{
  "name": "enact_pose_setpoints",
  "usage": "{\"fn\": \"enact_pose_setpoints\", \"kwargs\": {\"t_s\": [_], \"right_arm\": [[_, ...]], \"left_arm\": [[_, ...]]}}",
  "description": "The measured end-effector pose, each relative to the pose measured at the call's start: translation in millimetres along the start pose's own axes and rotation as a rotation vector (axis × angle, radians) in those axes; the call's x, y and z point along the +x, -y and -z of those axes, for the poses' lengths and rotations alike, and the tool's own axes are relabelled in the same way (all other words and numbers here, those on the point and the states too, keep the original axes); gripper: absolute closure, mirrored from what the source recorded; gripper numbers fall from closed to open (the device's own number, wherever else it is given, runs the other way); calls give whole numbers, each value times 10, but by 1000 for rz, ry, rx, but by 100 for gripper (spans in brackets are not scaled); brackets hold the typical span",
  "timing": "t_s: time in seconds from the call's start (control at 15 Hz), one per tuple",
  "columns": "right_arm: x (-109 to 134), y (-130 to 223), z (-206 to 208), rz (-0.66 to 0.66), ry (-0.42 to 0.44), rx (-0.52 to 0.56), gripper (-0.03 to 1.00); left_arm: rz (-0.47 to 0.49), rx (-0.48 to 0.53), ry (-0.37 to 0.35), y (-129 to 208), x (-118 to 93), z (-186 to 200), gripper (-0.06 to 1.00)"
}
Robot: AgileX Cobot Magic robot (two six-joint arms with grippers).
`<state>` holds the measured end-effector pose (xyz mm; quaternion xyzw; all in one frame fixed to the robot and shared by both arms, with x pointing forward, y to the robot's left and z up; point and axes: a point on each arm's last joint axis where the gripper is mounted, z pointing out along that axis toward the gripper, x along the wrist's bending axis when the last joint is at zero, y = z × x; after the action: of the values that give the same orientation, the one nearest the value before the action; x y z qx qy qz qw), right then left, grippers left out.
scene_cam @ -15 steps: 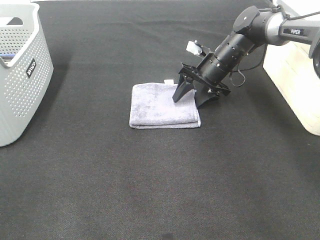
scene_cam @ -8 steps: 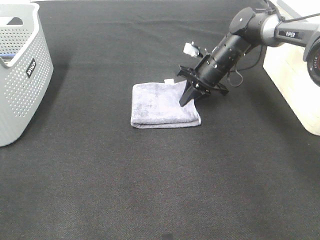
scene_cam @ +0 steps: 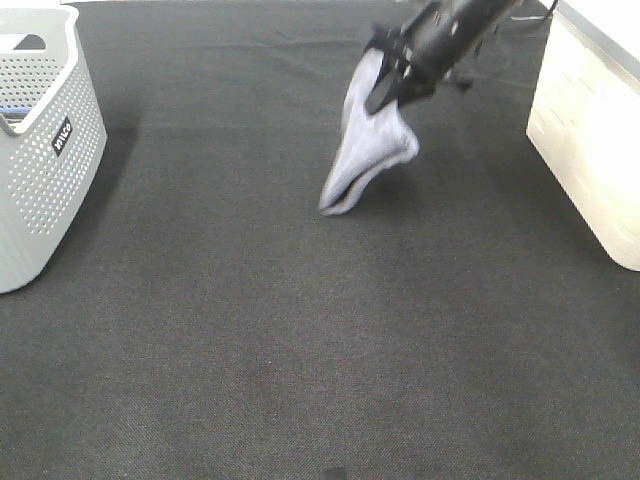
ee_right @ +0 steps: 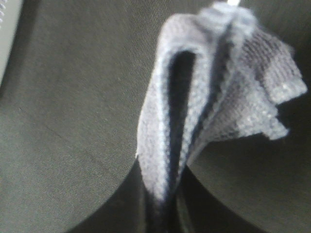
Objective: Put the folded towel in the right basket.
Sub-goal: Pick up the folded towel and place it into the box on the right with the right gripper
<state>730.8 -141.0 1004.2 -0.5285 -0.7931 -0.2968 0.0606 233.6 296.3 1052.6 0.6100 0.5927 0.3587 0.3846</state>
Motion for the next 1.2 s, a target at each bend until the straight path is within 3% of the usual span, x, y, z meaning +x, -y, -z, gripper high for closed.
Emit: {"fn": "enact_pose_setpoints", "kwargs": {"t_s": [0.33,0.53,0.8,1.2], "right_arm": [[287,-87,946,146,235,-123,90],[311,-52,1593,151,361,-223,90],[-122,164,2536,7,493,-373,90],[-920,538,3122,-215,631,-427,90]], "left_arm": [[0,0,0,0,0,0,-2],[0,0,0,0,0,0,-2],[0,0,0,0,0,0,-2],[0,0,0,0,0,0,-2]]}}
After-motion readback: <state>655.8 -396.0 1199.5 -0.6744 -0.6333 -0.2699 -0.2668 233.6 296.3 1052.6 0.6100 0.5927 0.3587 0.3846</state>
